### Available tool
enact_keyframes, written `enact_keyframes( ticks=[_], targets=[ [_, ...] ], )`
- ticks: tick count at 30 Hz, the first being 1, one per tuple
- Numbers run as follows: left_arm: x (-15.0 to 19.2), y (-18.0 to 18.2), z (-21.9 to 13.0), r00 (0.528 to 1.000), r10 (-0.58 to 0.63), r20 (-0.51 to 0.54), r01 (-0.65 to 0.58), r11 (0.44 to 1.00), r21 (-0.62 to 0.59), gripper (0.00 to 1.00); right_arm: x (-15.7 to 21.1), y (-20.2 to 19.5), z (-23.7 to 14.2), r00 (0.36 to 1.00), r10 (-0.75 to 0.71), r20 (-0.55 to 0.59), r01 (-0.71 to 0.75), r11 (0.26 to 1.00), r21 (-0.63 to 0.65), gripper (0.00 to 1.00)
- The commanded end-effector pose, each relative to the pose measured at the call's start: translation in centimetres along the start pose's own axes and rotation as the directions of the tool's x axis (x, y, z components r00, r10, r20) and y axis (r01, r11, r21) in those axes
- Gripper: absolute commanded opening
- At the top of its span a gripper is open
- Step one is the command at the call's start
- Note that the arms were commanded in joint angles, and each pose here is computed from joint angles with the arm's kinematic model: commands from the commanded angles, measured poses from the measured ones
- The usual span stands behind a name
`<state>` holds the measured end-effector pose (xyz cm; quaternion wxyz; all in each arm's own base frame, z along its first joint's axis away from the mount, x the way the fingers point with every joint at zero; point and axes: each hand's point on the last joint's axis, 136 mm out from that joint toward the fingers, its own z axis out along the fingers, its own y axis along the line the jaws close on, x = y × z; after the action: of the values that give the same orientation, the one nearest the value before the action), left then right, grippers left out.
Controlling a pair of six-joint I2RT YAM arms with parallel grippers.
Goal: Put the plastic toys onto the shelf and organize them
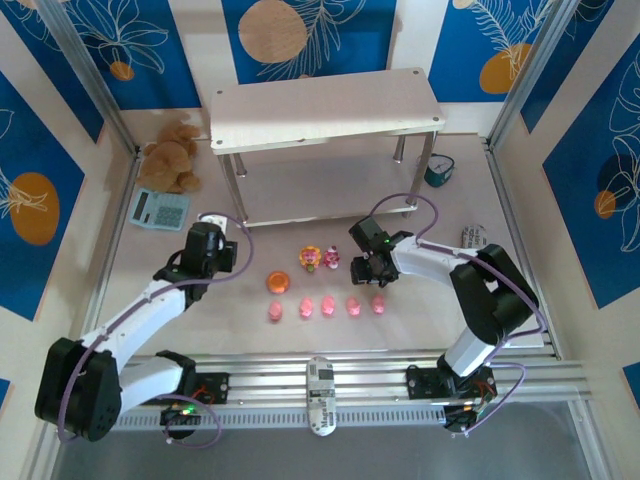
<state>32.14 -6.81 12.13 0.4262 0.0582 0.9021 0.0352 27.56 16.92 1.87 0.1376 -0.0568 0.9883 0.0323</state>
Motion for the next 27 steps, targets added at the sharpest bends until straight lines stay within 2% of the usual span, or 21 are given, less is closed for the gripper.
enact_keyframes(
  ticks=[1,7,15,27],
  targets=[
    [-1.4,-0.6,0.1,0.999,0.011,0.031,-0.011,1.000,0.012,0.53,0.4,0.5,0.6,0.999,-0.015,-0.033,0.015,1.000,-0.012,0.42],
    [-1.5,-0.9,0.6,1.000,0.014,0.026,-0.014,1.000,0.019,0.52,0.4,0.4,0.6,0.999,-0.020,-0.031,0.020,1.000,-0.009,0.18],
    [-1.7,-1.0,0.6,1.000,0.011,0.027,-0.012,1.000,0.028,0.52,-2.5,-0.6,-1.9,0.996,-0.007,0.086,0.005,1.000,0.023,0.15],
    [-2.3,-0.9,-0.2,0.999,0.002,0.047,-0.004,1.000,0.030,0.51,-11.4,-1.5,-5.8,0.966,-0.014,0.259,0.016,1.000,-0.005,0.14]
  ],
)
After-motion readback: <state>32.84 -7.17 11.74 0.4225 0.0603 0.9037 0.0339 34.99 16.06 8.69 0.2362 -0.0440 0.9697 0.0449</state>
